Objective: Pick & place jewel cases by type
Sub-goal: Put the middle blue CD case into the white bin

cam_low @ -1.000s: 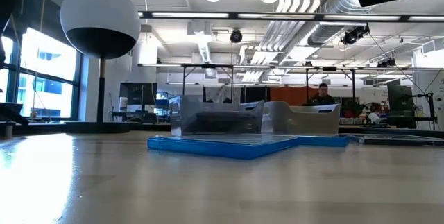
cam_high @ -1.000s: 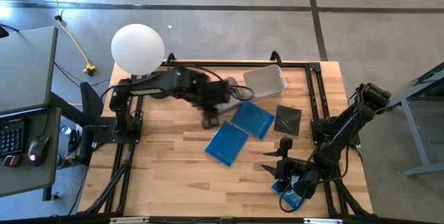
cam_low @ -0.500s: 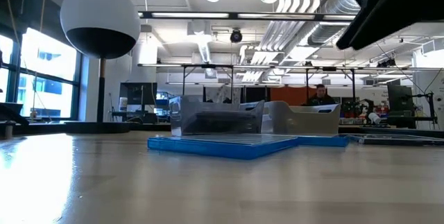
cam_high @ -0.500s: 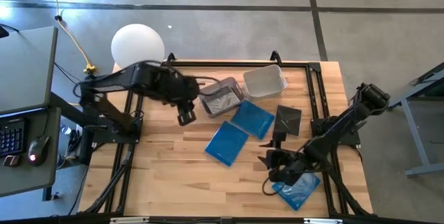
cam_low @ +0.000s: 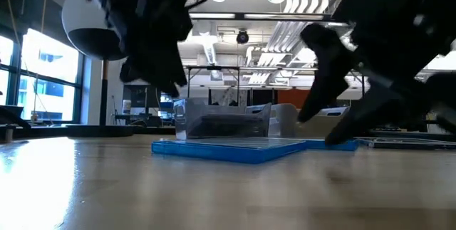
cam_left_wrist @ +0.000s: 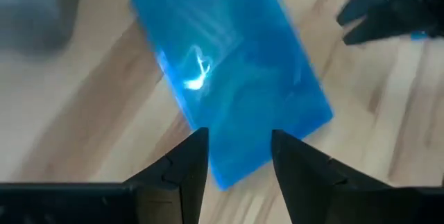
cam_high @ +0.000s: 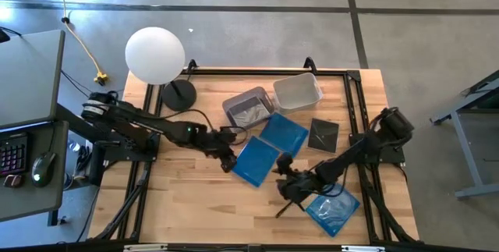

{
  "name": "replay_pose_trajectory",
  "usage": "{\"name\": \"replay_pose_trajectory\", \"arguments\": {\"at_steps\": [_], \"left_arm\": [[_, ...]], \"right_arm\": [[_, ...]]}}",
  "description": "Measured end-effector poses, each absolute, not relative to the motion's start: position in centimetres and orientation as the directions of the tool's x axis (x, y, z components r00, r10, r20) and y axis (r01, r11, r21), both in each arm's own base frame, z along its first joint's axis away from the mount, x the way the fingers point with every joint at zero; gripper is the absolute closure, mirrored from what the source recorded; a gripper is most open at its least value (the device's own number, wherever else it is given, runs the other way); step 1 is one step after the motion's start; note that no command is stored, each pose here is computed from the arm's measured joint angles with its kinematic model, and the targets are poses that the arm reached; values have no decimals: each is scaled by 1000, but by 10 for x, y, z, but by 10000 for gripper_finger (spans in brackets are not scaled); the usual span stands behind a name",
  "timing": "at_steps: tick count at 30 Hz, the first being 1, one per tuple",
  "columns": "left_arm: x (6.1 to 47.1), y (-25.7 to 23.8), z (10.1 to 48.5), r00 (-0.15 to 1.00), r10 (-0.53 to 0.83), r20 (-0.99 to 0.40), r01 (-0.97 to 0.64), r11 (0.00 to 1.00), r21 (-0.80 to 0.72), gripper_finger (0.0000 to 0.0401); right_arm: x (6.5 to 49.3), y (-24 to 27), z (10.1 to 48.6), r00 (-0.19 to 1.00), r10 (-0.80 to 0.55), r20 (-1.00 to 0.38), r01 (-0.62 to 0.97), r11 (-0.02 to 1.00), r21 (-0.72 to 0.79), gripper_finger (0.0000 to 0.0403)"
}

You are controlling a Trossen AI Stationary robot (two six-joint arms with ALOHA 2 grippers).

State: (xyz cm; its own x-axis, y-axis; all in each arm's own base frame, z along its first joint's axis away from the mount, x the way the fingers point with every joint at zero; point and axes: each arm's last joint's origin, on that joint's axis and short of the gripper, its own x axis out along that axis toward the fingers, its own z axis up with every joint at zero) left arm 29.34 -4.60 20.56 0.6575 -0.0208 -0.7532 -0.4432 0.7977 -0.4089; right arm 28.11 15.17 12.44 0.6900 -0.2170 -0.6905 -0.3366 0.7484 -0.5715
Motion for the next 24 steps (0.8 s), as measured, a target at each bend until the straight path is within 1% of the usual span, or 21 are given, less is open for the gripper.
{"name": "replay_pose_trajectory", "arguments": {"at_steps": [2,4,6,9,11,13,15,20,24], "left_arm": [[296,-46,189,705,-29,-709,-457,746,-484,248],[286,-45,174,680,-22,-733,-516,696,-499,248],[285,-44,162,678,-1,-735,-565,639,-522,248],[281,-43,154,672,9,-741,-612,570,-548,248],[286,-44,151,685,11,-728,-618,539,-573,248],[287,-44,144,670,14,-742,-640,517,-568,248],[292,-43,137,674,11,-738,-640,507,-577,248],[307,-34,116,698,-61,-714,-609,474,-636,248],[317,-26,105,739,-129,-661,-553,444,-705,248]], "right_arm": [[286,147,116,671,-189,-717,-392,731,-559,206],[293,141,111,665,-176,-726,-402,735,-546,206],[297,134,111,660,-186,-728,-390,743,-544,206],[302,123,113,659,-179,-730,-413,726,-550,206],[307,117,114,667,-144,-731,-442,713,-544,206],[311,111,115,664,-91,-743,-479,711,-515,206],[313,105,114,655,-65,-753,-499,711,-496,206],[317,94,114,646,-73,-760,-512,697,-502,206],[318,91,114,647,-68,-760,-528,679,-510,206]]}}
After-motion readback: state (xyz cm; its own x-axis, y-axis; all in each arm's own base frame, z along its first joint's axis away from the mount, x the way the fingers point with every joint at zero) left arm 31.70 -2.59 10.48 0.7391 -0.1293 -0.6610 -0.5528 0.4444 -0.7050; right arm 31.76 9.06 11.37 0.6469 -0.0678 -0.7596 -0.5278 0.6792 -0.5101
